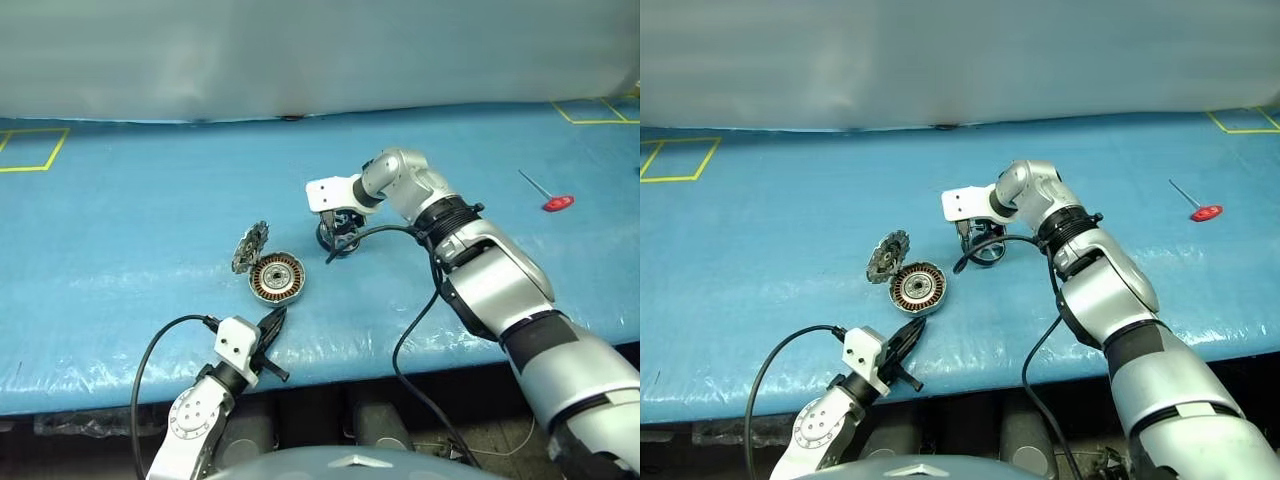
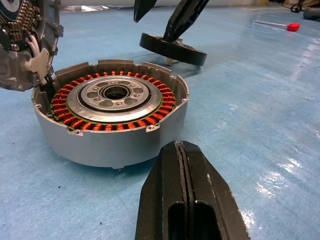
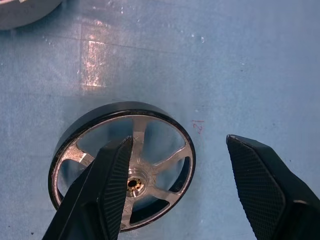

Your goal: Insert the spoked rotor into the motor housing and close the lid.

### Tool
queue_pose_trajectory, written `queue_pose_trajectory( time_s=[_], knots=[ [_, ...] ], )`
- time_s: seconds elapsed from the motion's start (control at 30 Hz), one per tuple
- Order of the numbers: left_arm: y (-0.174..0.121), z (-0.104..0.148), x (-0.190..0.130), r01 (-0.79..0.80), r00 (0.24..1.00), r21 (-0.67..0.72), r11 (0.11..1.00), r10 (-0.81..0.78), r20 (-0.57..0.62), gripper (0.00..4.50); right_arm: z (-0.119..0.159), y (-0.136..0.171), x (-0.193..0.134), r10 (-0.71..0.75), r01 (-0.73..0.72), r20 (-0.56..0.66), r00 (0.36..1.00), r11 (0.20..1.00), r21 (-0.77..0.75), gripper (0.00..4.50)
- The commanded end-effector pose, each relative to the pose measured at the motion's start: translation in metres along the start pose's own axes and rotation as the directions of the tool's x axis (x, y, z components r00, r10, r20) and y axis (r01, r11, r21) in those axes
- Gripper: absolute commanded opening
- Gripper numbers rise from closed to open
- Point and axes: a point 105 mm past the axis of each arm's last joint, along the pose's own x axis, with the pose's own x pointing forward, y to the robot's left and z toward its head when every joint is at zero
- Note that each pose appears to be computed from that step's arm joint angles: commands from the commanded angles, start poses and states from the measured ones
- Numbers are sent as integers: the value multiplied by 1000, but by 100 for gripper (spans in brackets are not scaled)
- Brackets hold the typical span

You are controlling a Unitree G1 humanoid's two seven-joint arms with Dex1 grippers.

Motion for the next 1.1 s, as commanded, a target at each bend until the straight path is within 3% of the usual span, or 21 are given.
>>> queue_pose_trajectory(
  time_s=[0.03, 0.23, 0.43, 0.8, 1.1],
  knots=[
    [-3, 9, 3, 11, 999, 13, 1000, -11, 40, 0, 11, -19, -22, -43, 41, 50, 998, 998, 43, 319],
    [-3, 11, 9, 5, 999, 2, 1000, -5, 54, 0, 4, -34, -45, -90, 84, 45, 995, 990, 116, 319],
    [-5, 9, 8, -9, 998, -20, 1000, 10, 54, 0, -8, -32, -53, -49, 46, 14, 999, 987, 156, 319],
    [-6, 6, 12, -19, 998, -32, 999, 21, 57, 0, -17, -16, -35, 15, -23, 34, 999, 962, 272, 319],
    [-7, -1, 10, 0, 999, -40, 999, 2, 37, 0, -24, -6, -18, 15, -12, -11, 1000, 970, 244, 319]
  ],
)
